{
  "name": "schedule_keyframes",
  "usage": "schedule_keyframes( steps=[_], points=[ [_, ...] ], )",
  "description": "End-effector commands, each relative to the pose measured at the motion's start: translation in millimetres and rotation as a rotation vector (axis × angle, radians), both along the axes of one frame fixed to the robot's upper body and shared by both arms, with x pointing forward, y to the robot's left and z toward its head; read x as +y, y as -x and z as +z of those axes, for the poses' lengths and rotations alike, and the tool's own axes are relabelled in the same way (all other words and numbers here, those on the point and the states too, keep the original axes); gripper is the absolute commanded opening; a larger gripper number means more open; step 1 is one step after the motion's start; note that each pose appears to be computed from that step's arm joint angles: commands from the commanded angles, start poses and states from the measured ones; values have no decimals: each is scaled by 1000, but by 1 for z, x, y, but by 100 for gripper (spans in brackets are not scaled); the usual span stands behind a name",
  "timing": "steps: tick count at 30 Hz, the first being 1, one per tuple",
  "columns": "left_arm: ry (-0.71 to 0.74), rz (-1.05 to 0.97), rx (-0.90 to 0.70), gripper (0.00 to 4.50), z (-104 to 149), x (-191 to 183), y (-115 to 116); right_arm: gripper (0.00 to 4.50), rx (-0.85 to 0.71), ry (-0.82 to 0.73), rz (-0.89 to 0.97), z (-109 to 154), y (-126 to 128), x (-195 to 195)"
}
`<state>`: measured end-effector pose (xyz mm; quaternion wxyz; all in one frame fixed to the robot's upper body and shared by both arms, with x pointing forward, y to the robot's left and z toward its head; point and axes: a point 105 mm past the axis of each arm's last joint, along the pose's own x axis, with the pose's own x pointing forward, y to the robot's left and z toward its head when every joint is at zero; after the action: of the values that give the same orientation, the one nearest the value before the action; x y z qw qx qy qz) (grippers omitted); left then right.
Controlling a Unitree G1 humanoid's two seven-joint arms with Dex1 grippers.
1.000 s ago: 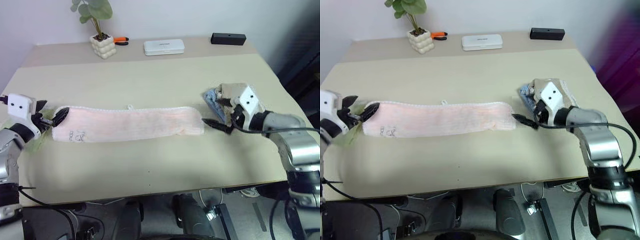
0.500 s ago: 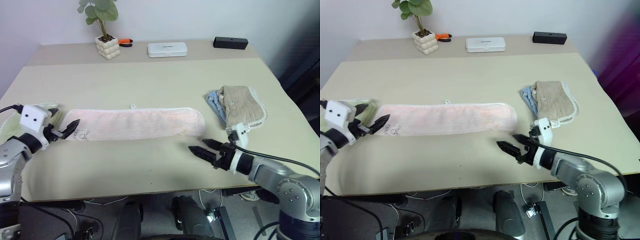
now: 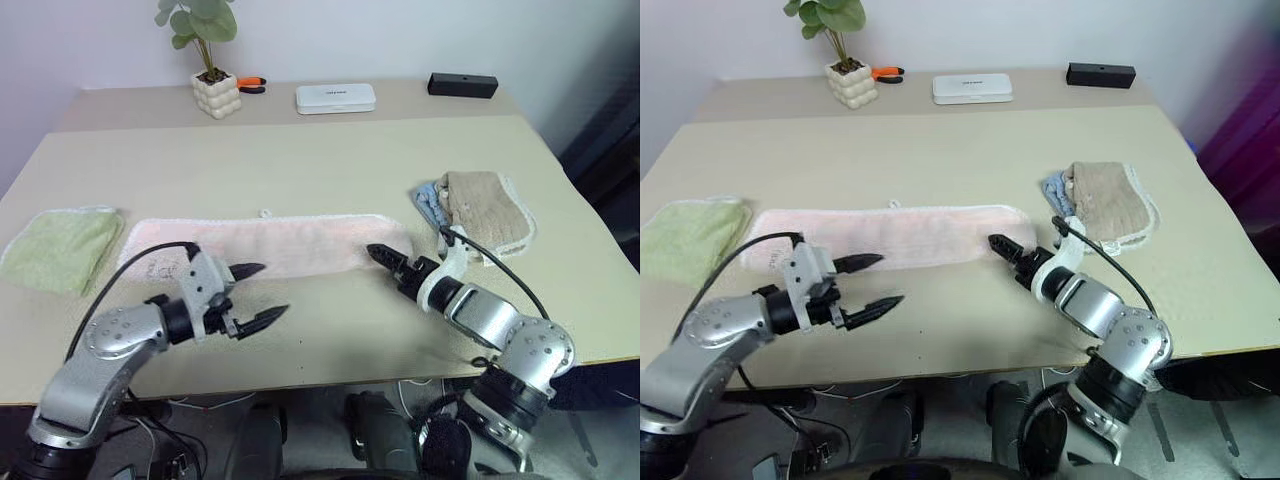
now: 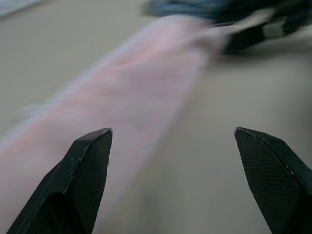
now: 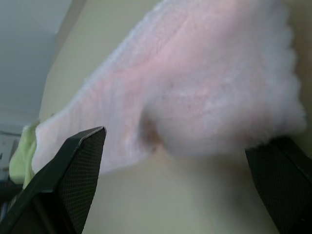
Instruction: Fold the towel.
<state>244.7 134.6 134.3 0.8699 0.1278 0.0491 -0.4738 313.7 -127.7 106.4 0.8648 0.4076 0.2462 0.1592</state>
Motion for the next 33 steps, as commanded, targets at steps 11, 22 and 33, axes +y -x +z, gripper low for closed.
schedule_keyframes(
  steps=[11,22,33],
  points=[
    [15,-67,24,411,1,-16,15,9,54,-28,-205,-3,-11,-24],
    [29,-98,49,411,-7,-23,18,4,-225,344,-87,55,9,-56],
    [24,24,54,411,-11,3,8,4,-555,879,564,62,21,46]
  ],
)
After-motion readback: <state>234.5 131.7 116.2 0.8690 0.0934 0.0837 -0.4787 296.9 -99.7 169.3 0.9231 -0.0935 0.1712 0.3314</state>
